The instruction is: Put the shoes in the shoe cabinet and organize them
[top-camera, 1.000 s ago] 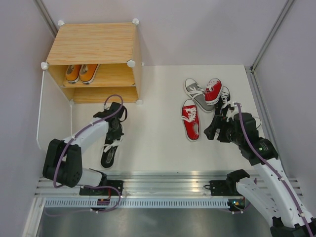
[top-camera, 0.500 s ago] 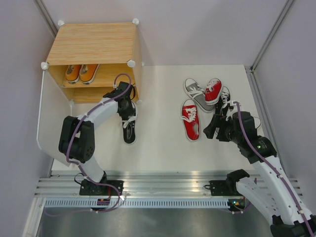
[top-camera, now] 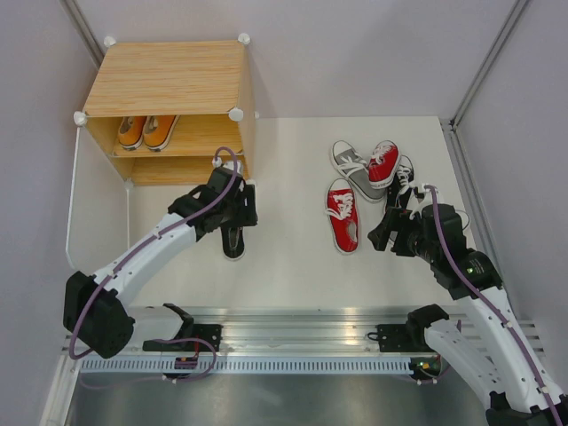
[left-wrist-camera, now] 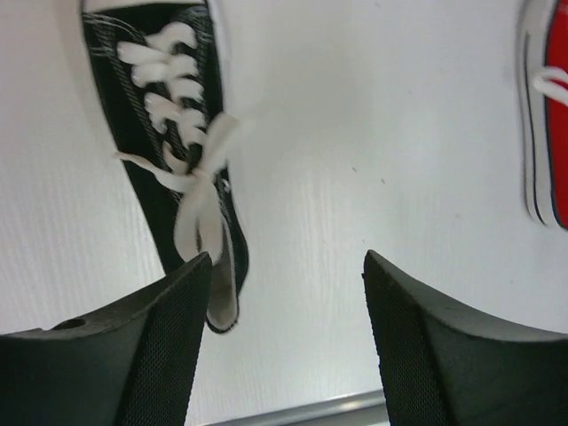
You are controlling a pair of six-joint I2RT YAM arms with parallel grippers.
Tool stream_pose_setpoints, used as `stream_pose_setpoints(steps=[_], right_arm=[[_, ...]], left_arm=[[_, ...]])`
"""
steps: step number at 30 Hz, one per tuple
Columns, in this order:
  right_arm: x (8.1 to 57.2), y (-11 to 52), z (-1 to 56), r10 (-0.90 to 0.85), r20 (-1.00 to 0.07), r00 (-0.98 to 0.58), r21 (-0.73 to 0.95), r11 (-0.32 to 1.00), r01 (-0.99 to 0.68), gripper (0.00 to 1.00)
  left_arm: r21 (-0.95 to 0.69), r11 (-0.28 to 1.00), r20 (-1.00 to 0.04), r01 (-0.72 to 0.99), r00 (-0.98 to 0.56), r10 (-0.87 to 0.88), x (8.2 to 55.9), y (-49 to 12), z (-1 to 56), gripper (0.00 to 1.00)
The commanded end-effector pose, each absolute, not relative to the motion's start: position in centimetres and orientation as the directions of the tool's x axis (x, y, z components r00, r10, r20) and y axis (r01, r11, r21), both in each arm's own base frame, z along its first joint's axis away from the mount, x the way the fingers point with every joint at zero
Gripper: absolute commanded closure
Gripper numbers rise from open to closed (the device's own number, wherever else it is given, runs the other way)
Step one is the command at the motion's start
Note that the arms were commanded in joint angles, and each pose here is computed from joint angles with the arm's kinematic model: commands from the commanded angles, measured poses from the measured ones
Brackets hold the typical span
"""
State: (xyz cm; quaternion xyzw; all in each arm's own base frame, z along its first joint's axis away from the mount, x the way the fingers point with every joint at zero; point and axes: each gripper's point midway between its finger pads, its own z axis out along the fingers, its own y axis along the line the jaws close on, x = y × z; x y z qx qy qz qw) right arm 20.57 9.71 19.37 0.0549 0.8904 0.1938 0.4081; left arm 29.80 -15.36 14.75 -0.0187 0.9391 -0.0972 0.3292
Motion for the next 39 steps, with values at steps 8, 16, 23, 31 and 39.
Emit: stream_pose_setpoints(steps=[8,16,23,31,39], right_arm=[[20.4,10.5,19.2,0.243,-0.692,-0.68,0.409,0.908,-0.093,0.12],[20.5,10.6,19.0,0.227,-0.69,-0.687,0.401,0.91,-0.102,0.12],[20.5,10.3,18.7,0.22,-0.691,-0.689,0.385,0.918,-0.094,0.12],[20.8,10.6,18.6,0.226,-0.687,-0.69,0.396,0.913,-0.095,0.12],[20.8,10.5,19.0,0.229,-0.693,-0.684,0.393,0.915,-0.093,0.12]], left_arm=[[0.023,0.997,-0.564,0.068,-0.823,0.069,25.4,-15.3,10.1,0.33],[0.09,0.99,-0.503,0.109,-0.853,0.14,25.8,-15.5,6.8,0.4],[0.053,0.994,-0.441,0.094,-0.891,0.107,24.2,-15.6,4.8,0.55],[0.076,0.995,-0.465,0.068,-0.88,0.095,24.4,-15.0,5.5,0.87],[0.104,0.994,-0.549,0.033,-0.832,0.085,25.4,-13.9,8.6,0.98]])
